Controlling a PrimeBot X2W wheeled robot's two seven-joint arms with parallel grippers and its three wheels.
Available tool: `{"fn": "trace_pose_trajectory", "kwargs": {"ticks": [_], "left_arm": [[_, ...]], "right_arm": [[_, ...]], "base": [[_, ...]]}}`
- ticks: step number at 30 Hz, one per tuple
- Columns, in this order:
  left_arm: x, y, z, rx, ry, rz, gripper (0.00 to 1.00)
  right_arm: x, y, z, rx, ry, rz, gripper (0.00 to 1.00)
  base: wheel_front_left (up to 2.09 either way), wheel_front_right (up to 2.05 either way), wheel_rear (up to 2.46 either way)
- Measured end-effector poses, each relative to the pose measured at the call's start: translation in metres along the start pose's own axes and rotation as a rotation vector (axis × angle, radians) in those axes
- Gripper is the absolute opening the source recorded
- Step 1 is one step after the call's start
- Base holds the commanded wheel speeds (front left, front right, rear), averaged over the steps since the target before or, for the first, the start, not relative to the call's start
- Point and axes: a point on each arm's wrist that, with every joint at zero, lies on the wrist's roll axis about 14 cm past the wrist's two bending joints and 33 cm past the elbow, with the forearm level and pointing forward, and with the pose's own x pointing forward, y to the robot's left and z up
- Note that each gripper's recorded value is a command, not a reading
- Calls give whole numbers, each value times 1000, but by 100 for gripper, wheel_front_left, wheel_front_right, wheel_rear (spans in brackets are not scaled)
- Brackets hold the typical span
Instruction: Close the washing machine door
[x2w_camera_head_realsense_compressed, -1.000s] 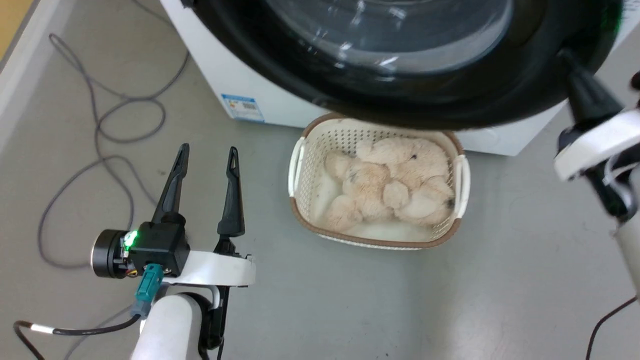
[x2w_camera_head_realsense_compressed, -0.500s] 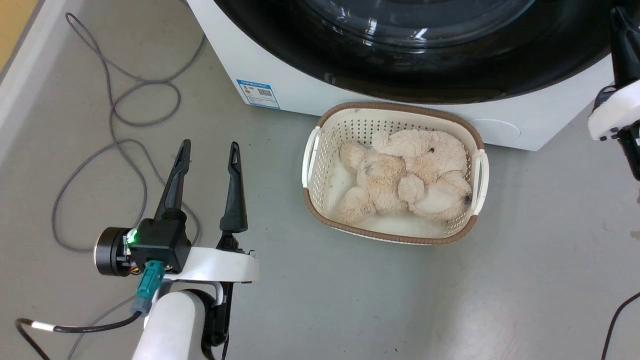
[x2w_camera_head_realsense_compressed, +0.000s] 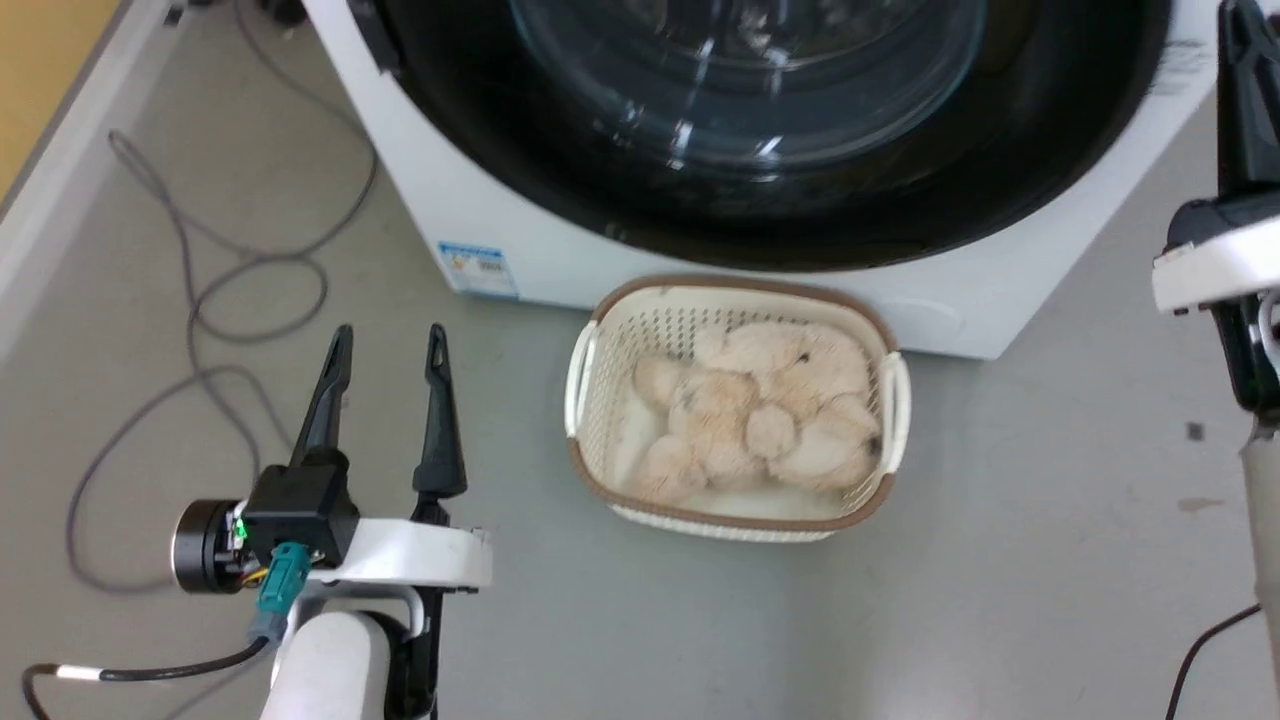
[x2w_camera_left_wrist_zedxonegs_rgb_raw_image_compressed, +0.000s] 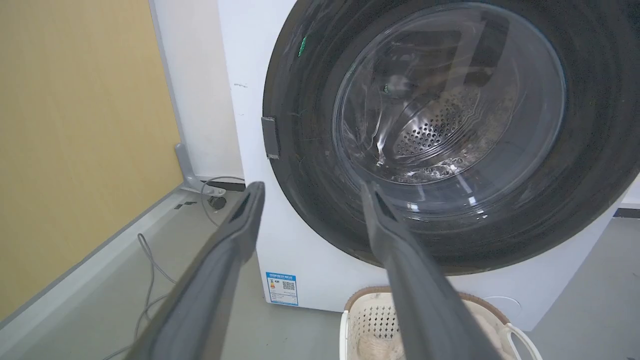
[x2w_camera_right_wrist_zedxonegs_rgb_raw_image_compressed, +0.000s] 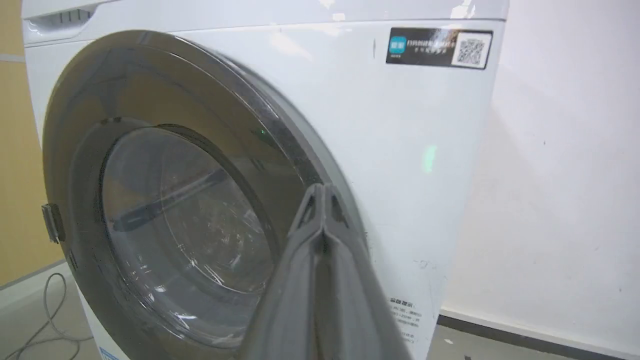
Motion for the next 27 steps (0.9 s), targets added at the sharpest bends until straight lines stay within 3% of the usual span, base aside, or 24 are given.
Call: {"fn": "trace_pose_trajectory", "kwargs": {"ticks": [5,10,21,22,23,24,25,27], "left_arm": [[-8,-4,7,-10,-12,-15,100],[-16,-5,14,-6,-26,-25,100],[-37,-8,23,1,-38,-44,100],[-39,-8,23,6,-37,-45,100],[-40,-8,22,8,-35,-45,100],[-42,-8,22,9,-34,-45,100],[-43,-8,22,13,-33,-46,100],[-46,-7,21,15,-29,-45,100]], "right_arm": [[-26,1,54,-46,-138,-20,0],[-59,6,81,-64,-197,-49,0],[-133,13,55,-8,-76,-102,0],[-138,13,50,8,-61,-109,9],[-144,14,44,24,-41,-114,25],[-150,15,39,38,-23,-119,95],[-156,15,34,50,-7,-126,100],[-167,15,25,72,22,-140,100]], "base": [[0,0,0],[0,0,0],[0,0,0],[0,0,0],[0,0,0],[0,0,0],[0,0,0],[0,0,0]]}}
